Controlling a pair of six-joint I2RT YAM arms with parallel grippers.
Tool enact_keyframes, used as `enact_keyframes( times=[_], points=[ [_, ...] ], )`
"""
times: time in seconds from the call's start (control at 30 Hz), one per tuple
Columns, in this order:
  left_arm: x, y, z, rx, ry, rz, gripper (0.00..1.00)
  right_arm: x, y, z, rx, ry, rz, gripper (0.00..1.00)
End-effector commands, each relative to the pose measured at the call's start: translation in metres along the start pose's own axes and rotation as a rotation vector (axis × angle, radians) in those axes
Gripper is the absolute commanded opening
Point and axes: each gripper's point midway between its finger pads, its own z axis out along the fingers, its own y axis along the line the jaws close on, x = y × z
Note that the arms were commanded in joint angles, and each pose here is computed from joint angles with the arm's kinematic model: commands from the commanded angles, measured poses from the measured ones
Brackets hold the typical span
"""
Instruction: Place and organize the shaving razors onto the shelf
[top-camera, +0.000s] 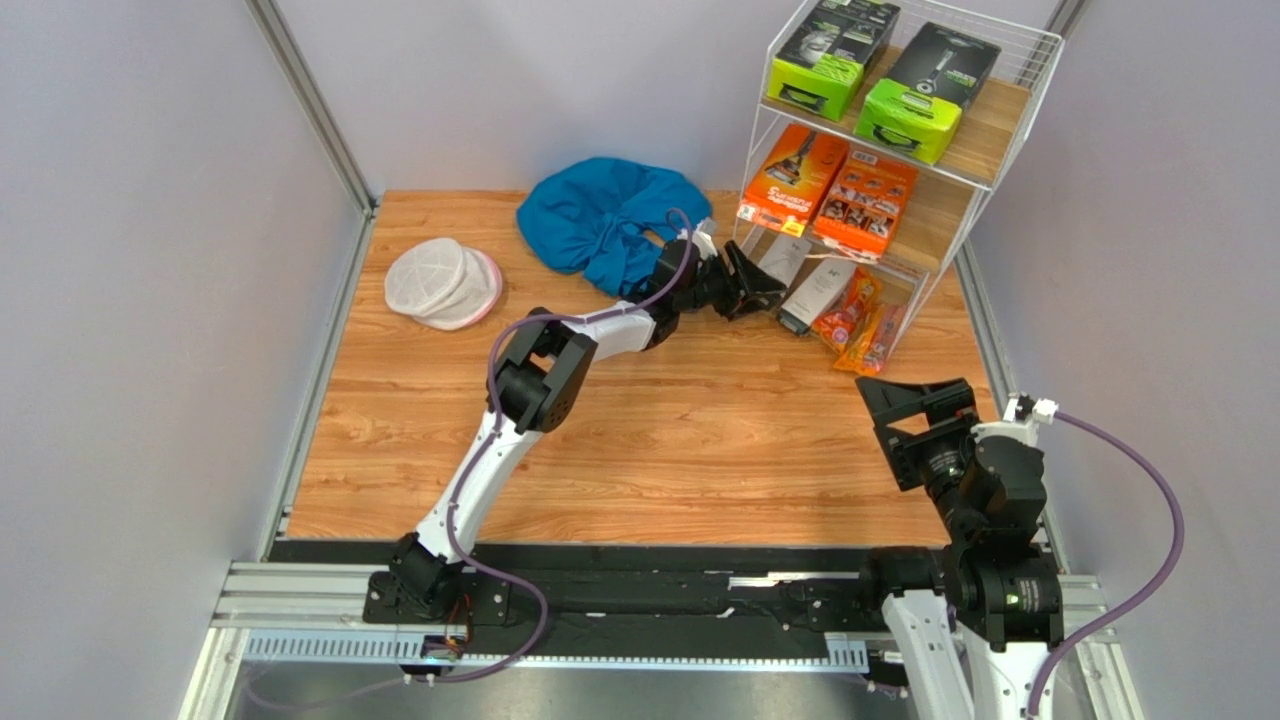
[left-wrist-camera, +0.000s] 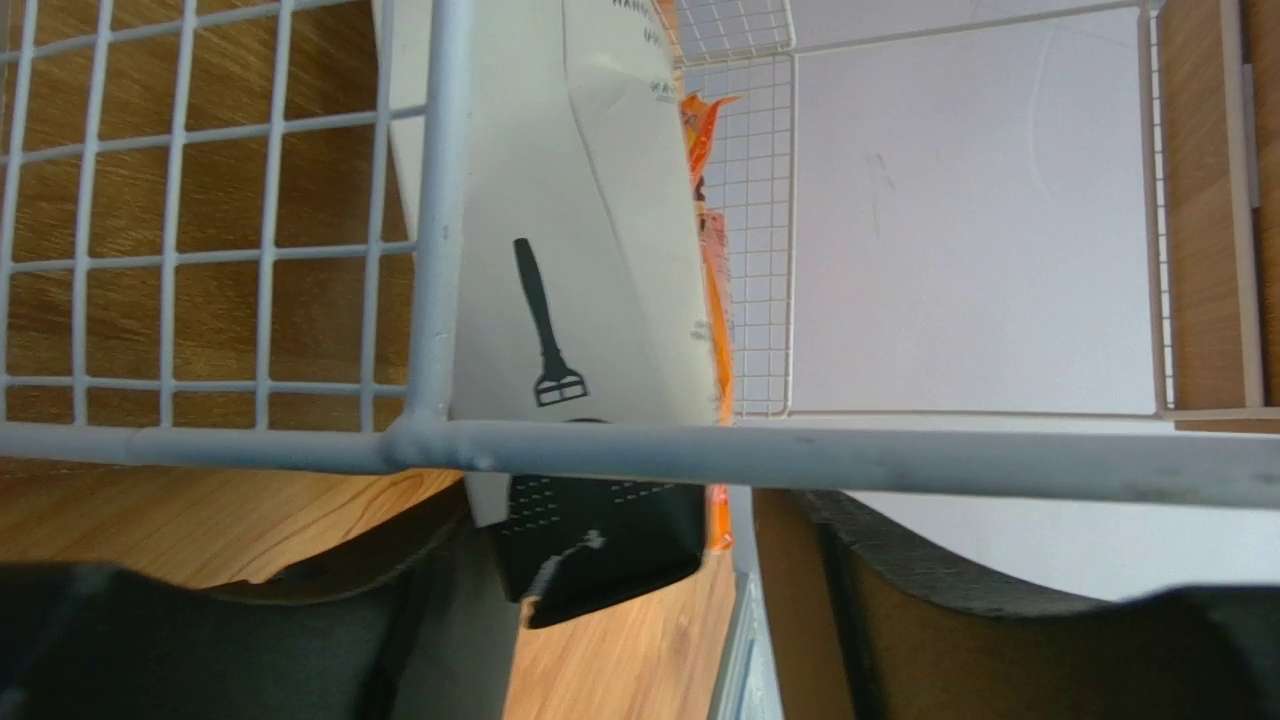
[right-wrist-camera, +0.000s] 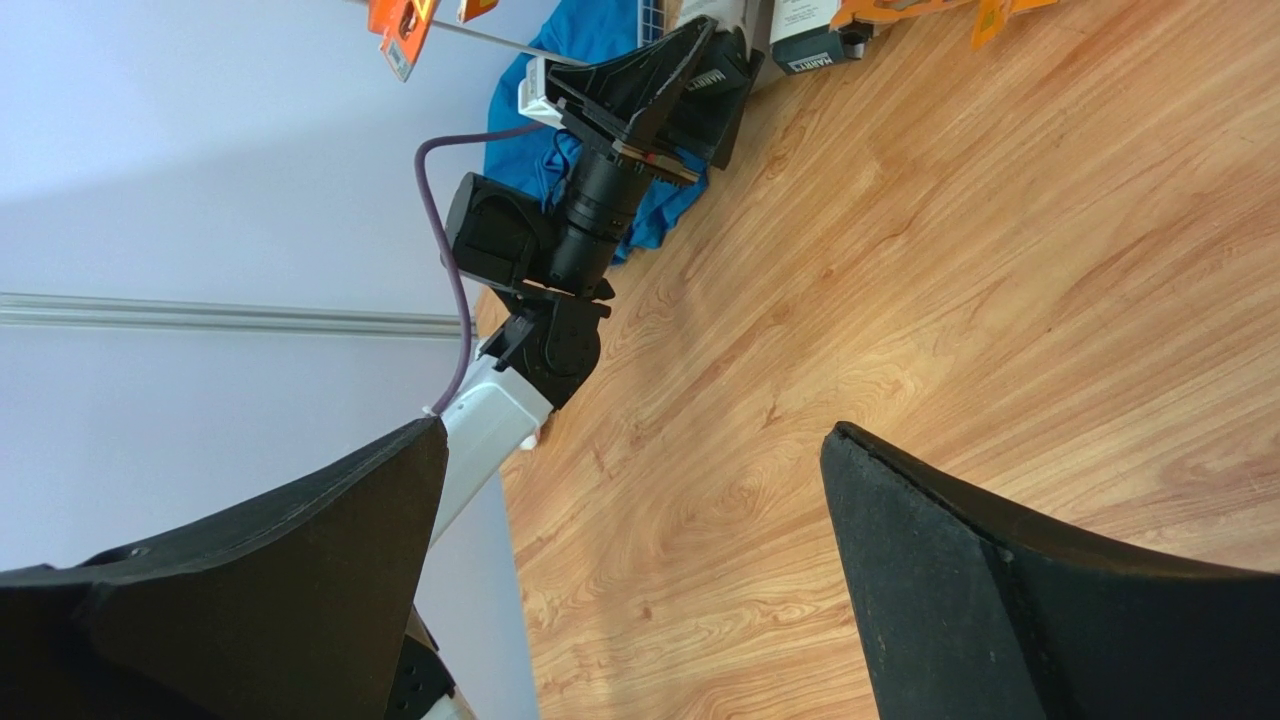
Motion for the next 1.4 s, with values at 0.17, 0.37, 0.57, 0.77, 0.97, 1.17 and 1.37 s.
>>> enact_keyframes(
  times=[0.17,0.37,0.57,0.77,0.97,1.17,1.37],
  points=[
    [-0.015,-0.005,-0.008,-0.034,0.008,0.008,0.78,-0.006,0.015,-0.011,-0.057,-0.022,-0.015,1.00],
    [-0.005,0.006,-0.021,-0.083,0.023,-0.011,0.99,-0.004,0.014,-0.011,-0.060,-0.016,-0.008,1.00],
    [0.005,0.006,-0.037,-0.119,0.049,0.034,0.99,-0.002,0.014,-0.012,-0.066,-0.012,-0.002,1.00],
    [0.013,-0.003,-0.055,-0.100,0.054,0.091,0.99,-0.001,0.015,-0.012,-0.070,-0.006,-0.012,1.00],
    [0.023,-0.043,-0.087,-0.084,0.065,0.312,0.99,-0.004,0.020,-0.015,-0.078,-0.009,-0.071,1.00],
    [0.034,-0.099,-0.136,-0.120,0.091,0.549,0.99,-0.006,0.026,-0.014,-0.075,0.003,-0.118,1.00],
    [0.035,-0.106,-0.206,-0.378,0.091,0.693,0.99,-0.013,0.036,-0.009,-0.068,0.006,-0.175,1.00]
  ],
)
